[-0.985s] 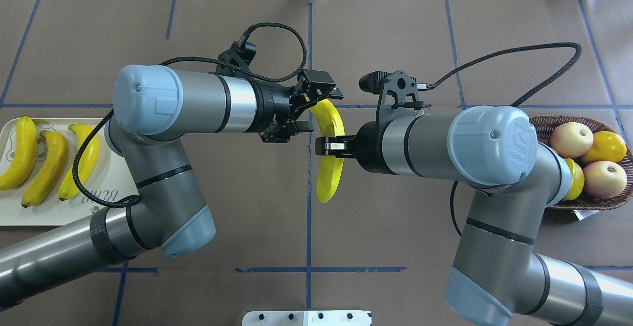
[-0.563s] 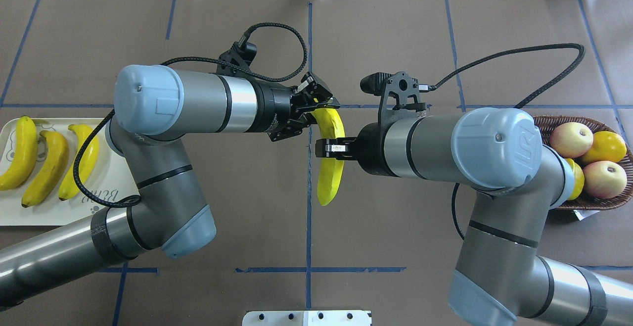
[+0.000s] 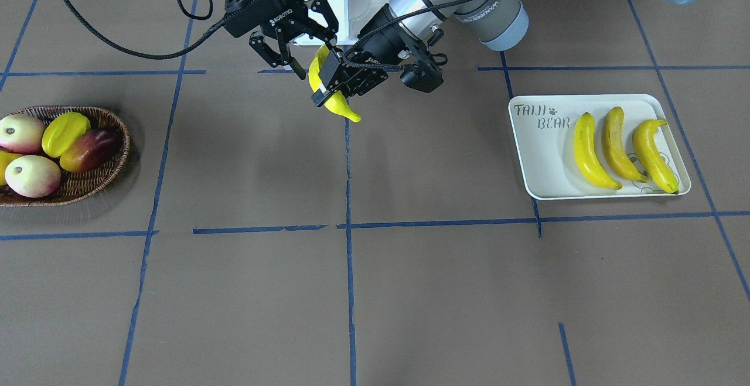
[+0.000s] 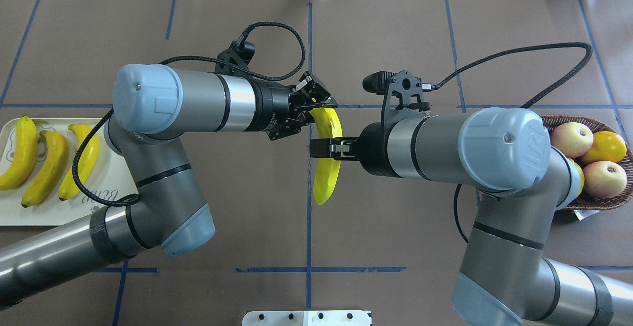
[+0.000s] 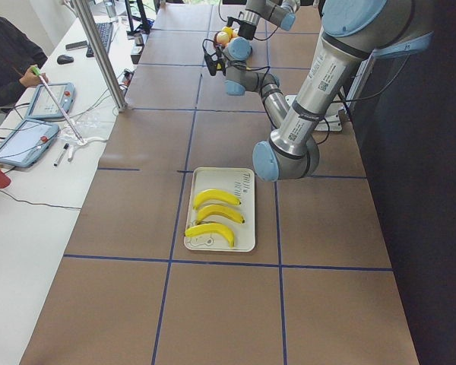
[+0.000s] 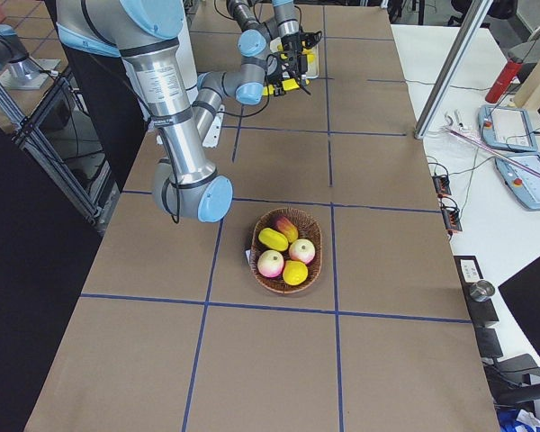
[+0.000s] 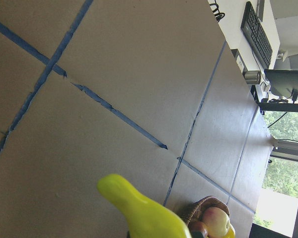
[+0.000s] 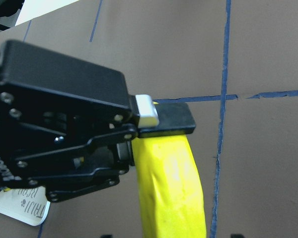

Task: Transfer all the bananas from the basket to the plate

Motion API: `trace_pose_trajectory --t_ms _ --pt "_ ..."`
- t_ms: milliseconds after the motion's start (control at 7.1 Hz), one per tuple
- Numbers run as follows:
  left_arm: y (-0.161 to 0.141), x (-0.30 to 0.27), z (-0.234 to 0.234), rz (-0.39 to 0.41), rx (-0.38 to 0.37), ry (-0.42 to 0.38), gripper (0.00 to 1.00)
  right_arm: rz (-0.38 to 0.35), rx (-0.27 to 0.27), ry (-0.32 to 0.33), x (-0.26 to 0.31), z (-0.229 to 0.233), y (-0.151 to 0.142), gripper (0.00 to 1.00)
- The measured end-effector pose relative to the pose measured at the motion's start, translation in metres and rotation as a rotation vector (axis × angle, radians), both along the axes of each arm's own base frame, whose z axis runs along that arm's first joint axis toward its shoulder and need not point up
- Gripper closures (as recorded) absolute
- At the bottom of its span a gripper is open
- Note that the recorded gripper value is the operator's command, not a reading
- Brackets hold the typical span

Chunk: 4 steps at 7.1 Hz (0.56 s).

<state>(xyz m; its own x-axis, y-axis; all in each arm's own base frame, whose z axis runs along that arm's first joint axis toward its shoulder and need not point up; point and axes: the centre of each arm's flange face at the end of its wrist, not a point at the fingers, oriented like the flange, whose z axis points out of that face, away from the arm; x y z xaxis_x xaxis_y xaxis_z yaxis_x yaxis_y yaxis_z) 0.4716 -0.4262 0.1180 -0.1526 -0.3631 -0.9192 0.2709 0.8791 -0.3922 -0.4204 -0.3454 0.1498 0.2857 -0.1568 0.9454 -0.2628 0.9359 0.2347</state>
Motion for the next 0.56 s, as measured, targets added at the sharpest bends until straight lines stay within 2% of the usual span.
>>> trace_pose_trajectory --t_ms 422,563 --pt "-0.007 -0.005 0.006 -0.010 0.004 -0.017 1.00 -0.006 0.004 -0.014 0.019 -0.004 0.007 0.00" --pt "-0.013 -0.008 0.014 -0.011 -0.003 -0.049 1.00 -0.015 -0.001 -0.010 0.035 -0.009 0.016 0.00"
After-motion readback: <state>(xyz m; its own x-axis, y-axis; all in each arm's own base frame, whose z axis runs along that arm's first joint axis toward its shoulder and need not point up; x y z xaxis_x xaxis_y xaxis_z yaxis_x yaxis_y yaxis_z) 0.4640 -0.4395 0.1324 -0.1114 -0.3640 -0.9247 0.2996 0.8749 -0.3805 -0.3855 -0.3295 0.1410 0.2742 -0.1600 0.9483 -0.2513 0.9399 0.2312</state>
